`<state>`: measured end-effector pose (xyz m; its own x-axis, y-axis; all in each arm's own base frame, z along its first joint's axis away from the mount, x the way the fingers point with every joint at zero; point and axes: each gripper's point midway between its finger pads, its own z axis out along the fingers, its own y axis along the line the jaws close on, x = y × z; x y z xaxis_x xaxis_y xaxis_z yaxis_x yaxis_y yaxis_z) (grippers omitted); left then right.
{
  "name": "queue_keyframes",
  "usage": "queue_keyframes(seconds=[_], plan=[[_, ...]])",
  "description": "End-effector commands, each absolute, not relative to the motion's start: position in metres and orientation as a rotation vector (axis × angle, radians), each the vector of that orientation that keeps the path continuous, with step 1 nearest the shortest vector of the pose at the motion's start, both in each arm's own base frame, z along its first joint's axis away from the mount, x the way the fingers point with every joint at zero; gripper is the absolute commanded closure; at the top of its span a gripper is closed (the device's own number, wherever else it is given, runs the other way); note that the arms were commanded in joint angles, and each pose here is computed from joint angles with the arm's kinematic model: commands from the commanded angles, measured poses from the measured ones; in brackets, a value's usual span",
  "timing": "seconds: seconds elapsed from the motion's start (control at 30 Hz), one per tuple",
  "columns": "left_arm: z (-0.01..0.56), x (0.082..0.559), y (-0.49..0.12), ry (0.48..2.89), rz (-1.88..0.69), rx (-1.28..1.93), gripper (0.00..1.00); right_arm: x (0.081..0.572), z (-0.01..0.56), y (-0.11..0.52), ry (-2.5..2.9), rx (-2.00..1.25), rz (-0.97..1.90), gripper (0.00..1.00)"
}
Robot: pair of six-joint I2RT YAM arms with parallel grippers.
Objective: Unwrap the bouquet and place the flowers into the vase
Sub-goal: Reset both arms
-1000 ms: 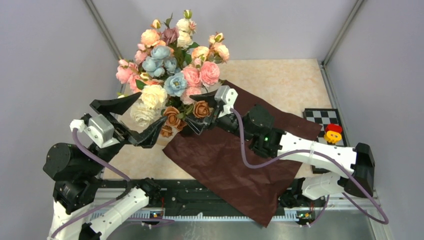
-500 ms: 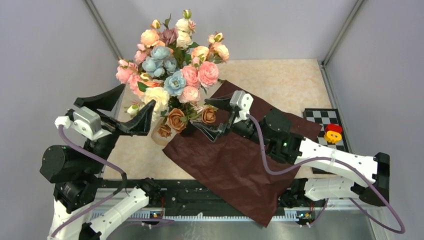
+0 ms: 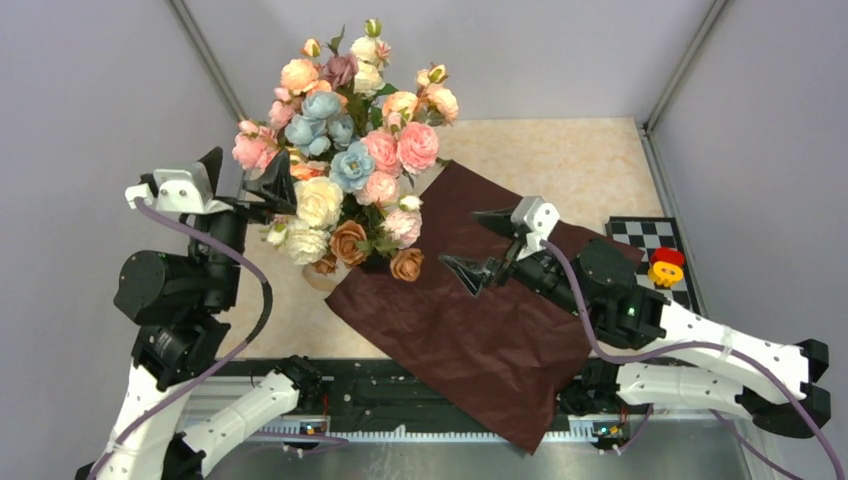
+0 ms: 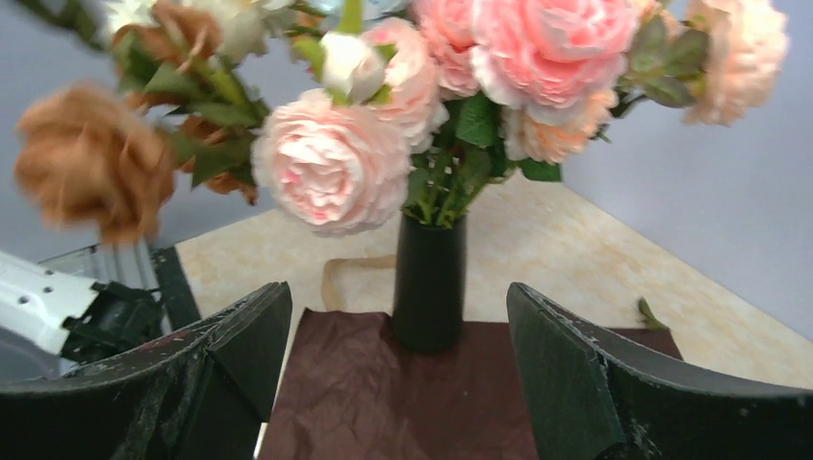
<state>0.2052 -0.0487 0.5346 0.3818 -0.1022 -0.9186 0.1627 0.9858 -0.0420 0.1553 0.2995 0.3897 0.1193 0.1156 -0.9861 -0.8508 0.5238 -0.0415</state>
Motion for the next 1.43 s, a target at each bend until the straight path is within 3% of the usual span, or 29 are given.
queue_keyframes(seconds=[0.0, 0.33, 0.53, 0.87, 1.07, 1.4], plan=[[0.556, 0.203, -0.014, 1.103, -0.088, -0.135, 0.01, 0.175, 0.383, 0.271, 1.350, -0.615, 0.671, 0.14], [0.557, 0.197, 0.030, 1.130, 0.078, -0.329, 0.01, 0.248, 0.367, 0.212, 1.573, -0.335, 0.482, 0.10], [0.549, 0.180, 0.045, 1.097, 0.097, -0.355, 0.01, 0.280, 0.355, 0.146, 1.667, -0.044, 0.351, 0.10], [0.484, 0.149, 0.086, 1.200, 0.233, -0.443, 0.01, 0.250, 0.377, 0.006, 1.467, 0.380, -0.157, 0.08], [0.445, 0.146, 0.089, 1.243, 0.238, -0.444, 0.01, 0.248, 0.371, 0.005, 1.460, 0.384, -0.151, 0.08], [0.434, 0.150, 0.084, 1.255, 0.236, -0.423, 0.01, 0.248, 0.375, 0.007, 1.444, 0.370, -0.128, 0.07]])
